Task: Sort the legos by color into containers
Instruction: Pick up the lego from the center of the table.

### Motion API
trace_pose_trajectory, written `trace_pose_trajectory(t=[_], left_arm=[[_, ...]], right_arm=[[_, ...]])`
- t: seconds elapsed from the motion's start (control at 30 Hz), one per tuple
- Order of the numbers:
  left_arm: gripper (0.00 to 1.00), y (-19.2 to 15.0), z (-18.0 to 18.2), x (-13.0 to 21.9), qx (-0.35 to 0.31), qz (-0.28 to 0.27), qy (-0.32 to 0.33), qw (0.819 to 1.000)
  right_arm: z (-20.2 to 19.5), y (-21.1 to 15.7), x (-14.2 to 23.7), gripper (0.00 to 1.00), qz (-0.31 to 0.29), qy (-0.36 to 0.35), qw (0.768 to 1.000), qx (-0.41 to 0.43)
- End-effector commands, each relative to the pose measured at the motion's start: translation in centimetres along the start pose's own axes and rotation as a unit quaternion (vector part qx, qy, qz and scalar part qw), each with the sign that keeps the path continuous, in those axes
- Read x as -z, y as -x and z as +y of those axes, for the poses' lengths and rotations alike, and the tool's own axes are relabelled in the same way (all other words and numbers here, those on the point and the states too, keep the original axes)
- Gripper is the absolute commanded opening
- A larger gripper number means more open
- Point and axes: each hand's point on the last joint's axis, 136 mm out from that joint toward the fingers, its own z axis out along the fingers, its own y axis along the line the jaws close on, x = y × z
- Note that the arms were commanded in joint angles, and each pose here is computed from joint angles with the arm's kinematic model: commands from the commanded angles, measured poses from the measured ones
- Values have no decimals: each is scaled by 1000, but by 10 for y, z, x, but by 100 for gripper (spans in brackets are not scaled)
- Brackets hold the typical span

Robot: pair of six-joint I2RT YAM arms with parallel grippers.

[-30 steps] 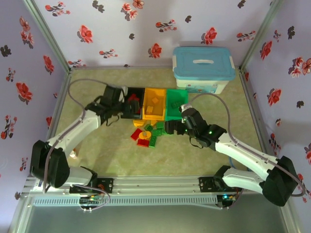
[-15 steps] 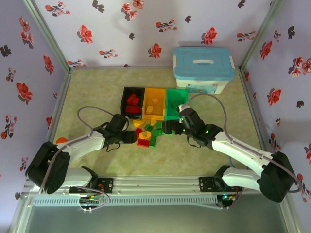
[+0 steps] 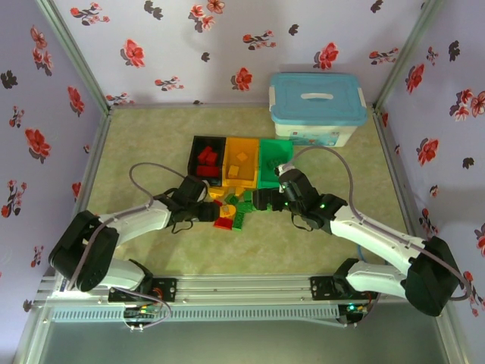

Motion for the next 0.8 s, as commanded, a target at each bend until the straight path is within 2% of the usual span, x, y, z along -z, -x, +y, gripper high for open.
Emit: trace_pose_trajectory(t=[0.0,0.3,0.43,0.57,0.77], left_arm=[[63,6,-7,-4,-11,-3,-6,1000],[55,1,4,-18,-3,7,21,1000],[43,6,4,-14,-3,-3,24,1000],[34,10,4,0,-6,-17,31,999],[30,30,2,44,-8,-79,34,996]], right_arm=[[1,1,1,99,-2,-1,1000,-8],[-6,-7,2,99,-2,-10,1000,-13],[-8,-9,3,99,-4,-12,1000,-14],[-10,-10,3,99,-5,-13,1000,-17],[-9,-9,0,99,-7,-10,1000,-21]])
